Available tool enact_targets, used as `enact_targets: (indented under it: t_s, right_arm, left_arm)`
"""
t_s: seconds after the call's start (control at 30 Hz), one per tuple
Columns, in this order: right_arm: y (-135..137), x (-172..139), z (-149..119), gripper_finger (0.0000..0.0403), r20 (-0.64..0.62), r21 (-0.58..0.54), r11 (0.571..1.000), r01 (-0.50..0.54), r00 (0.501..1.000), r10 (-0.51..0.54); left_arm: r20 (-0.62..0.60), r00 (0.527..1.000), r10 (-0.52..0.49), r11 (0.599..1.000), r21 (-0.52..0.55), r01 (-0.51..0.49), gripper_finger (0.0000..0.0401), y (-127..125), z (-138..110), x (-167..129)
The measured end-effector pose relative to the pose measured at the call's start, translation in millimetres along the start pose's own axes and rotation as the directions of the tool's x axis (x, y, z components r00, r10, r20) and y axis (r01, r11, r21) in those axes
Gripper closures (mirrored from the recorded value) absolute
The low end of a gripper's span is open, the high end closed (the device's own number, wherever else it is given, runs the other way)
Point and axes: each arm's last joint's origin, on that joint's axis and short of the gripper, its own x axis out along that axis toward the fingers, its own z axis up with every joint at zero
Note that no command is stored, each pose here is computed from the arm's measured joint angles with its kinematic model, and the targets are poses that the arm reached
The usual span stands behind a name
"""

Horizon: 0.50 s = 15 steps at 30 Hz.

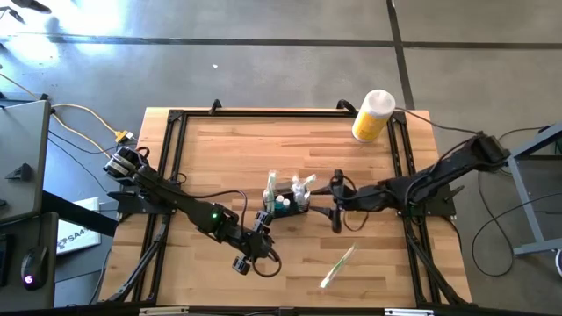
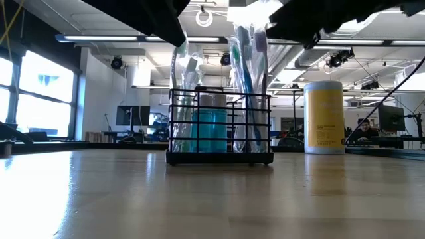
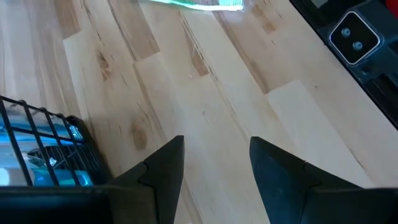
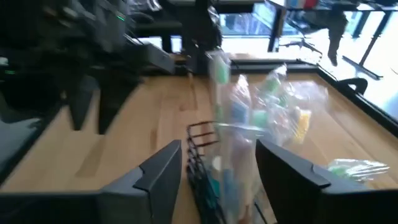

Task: Pick & Place toothbrushing station
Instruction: Put the purple toothbrush into the black mesh organizer, then put the green toothbrush into the black mesh organizer

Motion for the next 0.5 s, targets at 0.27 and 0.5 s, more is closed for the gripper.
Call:
enact_targets:
  t_s: [0.27,0.5]
  right_arm:
    - [21,-37,11,0.0202,0.000,-0.089,0.966,-0.243,0.970,0.244]
    - [55,-51,-17,0.0202,-0.219,-0.171,0.858,-0.484,0.868,0.446]
  left_arm:
    - [-0.002,1.000,-0.003,0.999,-0.051,0.003,0.0224,0,0,0]
    - [0.017,0.997,-0.075,0.994,-0.078,0.076,0.0224,-3,1,0]
